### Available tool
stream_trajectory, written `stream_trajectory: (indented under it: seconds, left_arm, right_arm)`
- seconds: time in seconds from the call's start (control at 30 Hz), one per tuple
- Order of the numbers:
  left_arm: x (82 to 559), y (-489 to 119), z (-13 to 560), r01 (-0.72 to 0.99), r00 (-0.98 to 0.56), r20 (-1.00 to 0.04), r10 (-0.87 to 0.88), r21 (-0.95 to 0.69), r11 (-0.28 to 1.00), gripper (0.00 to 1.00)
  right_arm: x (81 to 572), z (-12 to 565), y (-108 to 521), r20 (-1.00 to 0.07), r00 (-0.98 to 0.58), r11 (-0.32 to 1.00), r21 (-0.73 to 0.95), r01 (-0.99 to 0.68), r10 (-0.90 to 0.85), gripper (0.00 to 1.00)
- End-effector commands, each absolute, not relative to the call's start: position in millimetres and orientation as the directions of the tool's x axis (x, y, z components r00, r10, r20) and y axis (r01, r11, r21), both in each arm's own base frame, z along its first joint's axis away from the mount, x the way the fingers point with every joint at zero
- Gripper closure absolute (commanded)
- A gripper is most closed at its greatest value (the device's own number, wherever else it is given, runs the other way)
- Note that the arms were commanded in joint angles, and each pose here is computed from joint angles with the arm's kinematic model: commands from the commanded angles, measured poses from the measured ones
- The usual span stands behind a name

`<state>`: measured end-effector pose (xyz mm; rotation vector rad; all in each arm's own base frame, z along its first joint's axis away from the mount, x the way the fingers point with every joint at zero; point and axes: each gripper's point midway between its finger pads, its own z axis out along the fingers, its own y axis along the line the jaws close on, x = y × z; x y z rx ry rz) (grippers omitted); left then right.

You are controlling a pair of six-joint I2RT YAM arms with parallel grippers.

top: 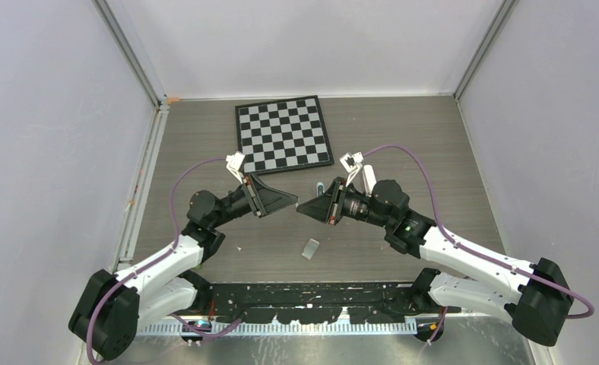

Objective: Load the staples into the stapler

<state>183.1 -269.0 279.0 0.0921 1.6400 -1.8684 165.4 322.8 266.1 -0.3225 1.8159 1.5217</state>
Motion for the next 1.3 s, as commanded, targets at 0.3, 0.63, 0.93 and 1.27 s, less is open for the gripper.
stream_trajectory:
  seconds: [0.3,0.63,0.93,1.27]
  left_arm:
    - [181,-268,289,0.554,-0.760,-0.485,-0.432,-0.832,-0.041,0.63]
    - [179,-268,291,0.557,-0.760,-0.486,-0.432,-0.829,-0.049,0.74]
    - [183,-267,287,0.544,-0.759,-0.474,-0.447,-0.838,-0.034,0.81]
    - [195,-263,257,0.509,-0.738,-0.527,-0.421,-0.845,0.165,0.82]
  right_arm:
    - [165,285,326,-0.675,-0.681,0.214,0.737,-0.641,0.283,0.78]
    - [166,282,326,-0.668,-0.687,0.218,0.744,-0.632,0.287,0.78]
    - [166,279,324,-0.662,-0.690,0.228,0.749,-0.622,0.293,0.69]
    - [164,256,294,-0.683,-0.663,0.355,0.728,-0.586,0.307,0.51]
